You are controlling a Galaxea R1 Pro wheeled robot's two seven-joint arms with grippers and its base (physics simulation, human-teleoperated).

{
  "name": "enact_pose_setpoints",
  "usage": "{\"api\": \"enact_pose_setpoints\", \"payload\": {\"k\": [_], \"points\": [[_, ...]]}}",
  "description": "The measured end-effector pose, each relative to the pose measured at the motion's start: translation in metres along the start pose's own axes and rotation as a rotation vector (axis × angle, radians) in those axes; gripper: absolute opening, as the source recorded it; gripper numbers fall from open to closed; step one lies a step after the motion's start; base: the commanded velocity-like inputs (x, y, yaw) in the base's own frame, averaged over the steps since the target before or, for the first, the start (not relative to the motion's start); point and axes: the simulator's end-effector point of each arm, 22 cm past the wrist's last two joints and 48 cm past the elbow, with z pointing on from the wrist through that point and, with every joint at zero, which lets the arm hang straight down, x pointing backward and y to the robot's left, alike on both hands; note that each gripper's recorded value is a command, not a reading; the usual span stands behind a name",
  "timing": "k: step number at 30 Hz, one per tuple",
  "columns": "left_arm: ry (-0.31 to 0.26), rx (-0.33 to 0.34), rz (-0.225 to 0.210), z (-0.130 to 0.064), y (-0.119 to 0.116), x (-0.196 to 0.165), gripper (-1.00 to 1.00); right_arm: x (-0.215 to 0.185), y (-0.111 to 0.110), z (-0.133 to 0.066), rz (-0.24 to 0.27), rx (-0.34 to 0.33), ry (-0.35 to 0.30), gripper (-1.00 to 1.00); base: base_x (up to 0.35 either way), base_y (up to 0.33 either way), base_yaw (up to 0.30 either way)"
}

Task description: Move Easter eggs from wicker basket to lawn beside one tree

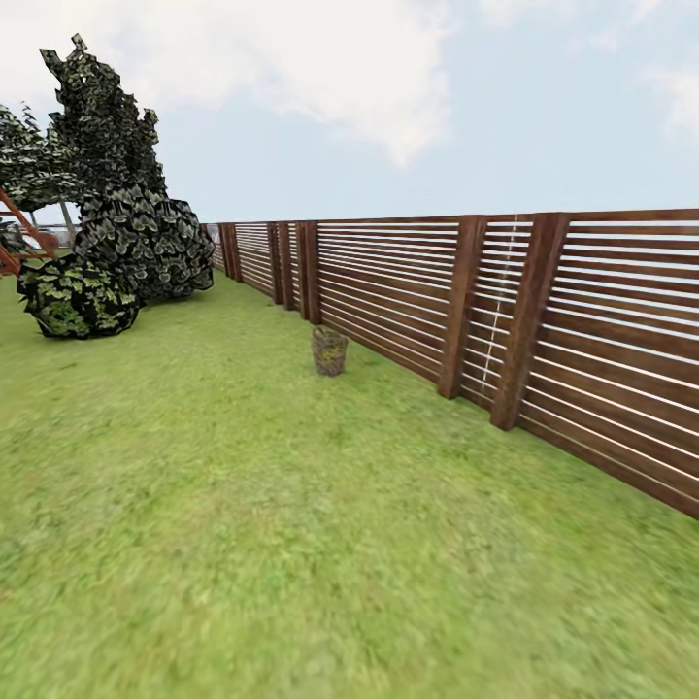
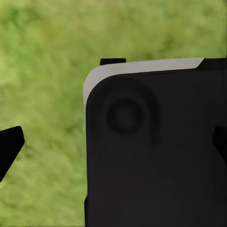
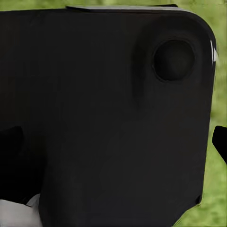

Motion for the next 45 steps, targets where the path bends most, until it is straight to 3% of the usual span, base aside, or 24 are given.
{"api": "enact_pose_setpoints", "payload": {"k": [4, 9, 16, 23, 26, 45], "points": [[-0.023, -0.008, 0.003, 0.0, 0.005, -0.005, 1.0, 0.0, 0.0, 0.0, 0.0, 0.0, -0.002, 1.0, 0.306, 0.127, 0.0], [-0.047, -0.048, 0.016, -0.001, 0.037, -0.011, 1.0, -0.001, -0.001, 0.0, 0.001, 0.001, -0.004, 1.0, 0.31, 0.111, 0.0], [-0.1, -0.076, 0.037, -0.004, 0.061, -0.022, 1.0, -0.001, 0.0, 0.0, 0.001, 0.001, -0.006, 1.0, 0.311, 0.106, 0.0], [-0.122, -0.056, 0.129, -0.004, 0.06, -0.027, 1.0, -0.002, 0.0, 0.0, 0.001, 0.001, -0.006, 1.0, 0.309, 0.128, 0.0], [-0.125, -0.05, 0.147, -0.004, 0.059, -0.028, 1.0, -0.002, 0.0, 0.0, 0.001, 0.0, -0.006, 1.0, 0.299, 0.156, 0.0], [-0.125, -0.043, 0.169, -0.004, 0.057, -0.027, 1.0, 0.0, 0.005, 0.0, 0.0, -0.005, -0.003, 1.0, 0.278, 0.185, -0.054]]}}
